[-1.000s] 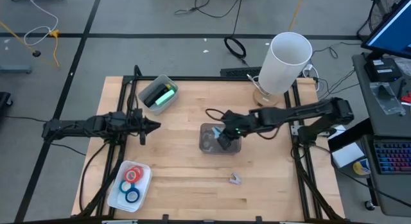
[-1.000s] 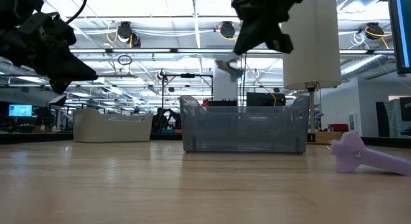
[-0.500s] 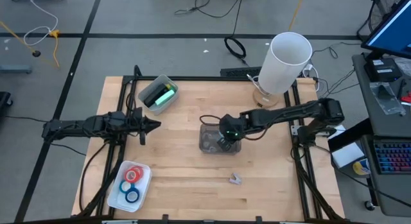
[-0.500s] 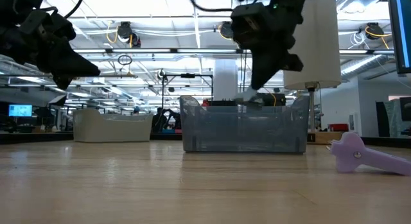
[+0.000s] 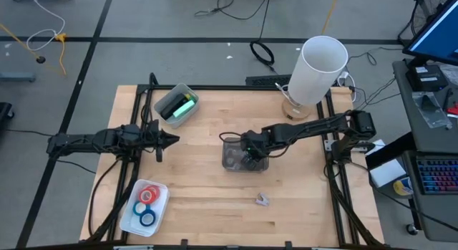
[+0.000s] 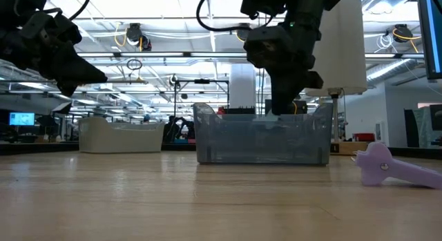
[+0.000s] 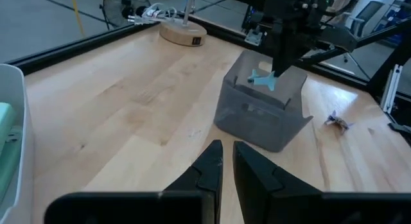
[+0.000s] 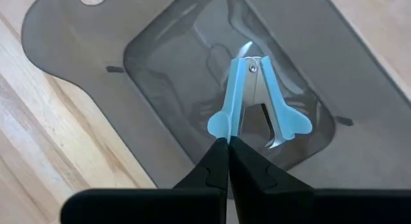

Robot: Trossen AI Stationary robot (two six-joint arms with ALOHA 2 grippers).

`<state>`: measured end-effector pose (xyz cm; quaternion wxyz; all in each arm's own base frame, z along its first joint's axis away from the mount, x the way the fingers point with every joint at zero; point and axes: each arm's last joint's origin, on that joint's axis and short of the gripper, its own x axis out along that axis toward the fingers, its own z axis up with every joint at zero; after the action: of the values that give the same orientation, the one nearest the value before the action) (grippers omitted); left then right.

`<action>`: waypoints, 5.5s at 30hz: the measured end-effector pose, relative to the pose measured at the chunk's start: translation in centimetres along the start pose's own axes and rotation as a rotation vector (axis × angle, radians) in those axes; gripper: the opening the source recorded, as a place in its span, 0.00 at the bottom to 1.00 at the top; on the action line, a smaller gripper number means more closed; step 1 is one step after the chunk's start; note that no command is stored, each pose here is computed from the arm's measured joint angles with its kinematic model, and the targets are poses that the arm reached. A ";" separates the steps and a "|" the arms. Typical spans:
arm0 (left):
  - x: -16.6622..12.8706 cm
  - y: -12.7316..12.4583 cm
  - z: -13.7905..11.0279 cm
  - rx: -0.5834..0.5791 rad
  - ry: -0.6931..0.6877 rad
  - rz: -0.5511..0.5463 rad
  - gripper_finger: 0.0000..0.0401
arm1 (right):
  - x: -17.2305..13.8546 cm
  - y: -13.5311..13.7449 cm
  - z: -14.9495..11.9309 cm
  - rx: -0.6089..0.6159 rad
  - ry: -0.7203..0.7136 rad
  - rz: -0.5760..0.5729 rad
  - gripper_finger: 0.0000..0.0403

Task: Pick and place Stapler, Stapler remover, tape
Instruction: Put the blue staple remover into the black bin, then put the purple staple remover into the black bin

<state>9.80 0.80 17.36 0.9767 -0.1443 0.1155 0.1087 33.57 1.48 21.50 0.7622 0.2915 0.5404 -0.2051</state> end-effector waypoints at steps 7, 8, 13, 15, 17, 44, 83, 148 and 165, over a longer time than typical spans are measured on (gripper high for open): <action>0.0 0.0 0.0 0.017 -0.003 0.009 0.09 | 0.4 0.1 0.1 -0.079 -0.008 -0.001 0.00; 0.0 0.0 0.0 0.018 -0.003 0.011 0.09 | 0.7 0.2 0.2 -0.090 -0.004 0.009 0.00; 0.0 0.1 0.0 0.020 -0.005 0.017 0.09 | 1.0 0.3 0.7 -0.130 -0.010 0.059 0.00; 0.0 0.1 0.0 0.018 -0.004 0.017 0.09 | 1.2 0.3 0.8 -0.146 -0.007 0.058 0.00; 0.0 0.1 0.0 0.018 -0.001 0.018 0.09 | 1.2 0.2 0.8 -0.149 0.007 0.078 0.00; 0.0 0.1 -0.1 0.027 0.012 0.021 0.09 | 1.6 -0.3 0.1 -0.083 0.094 0.027 0.00; 0.0 0.1 -0.2 0.045 0.014 0.020 0.09 | 1.6 -0.8 0.1 0.058 0.127 -0.005 0.12; 0.0 0.1 -0.4 0.043 0.048 0.001 0.09 | 2.1 2.6 -11.3 0.078 0.232 0.410 0.43; 0.0 0.1 -0.4 0.047 0.047 0.001 0.09 | 3.9 2.7 -11.5 0.066 0.234 0.361 0.42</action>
<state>9.69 0.77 16.93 0.9768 -0.1236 0.1412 0.1029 28.46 11.15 15.58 0.7087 0.4302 0.5572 -0.0474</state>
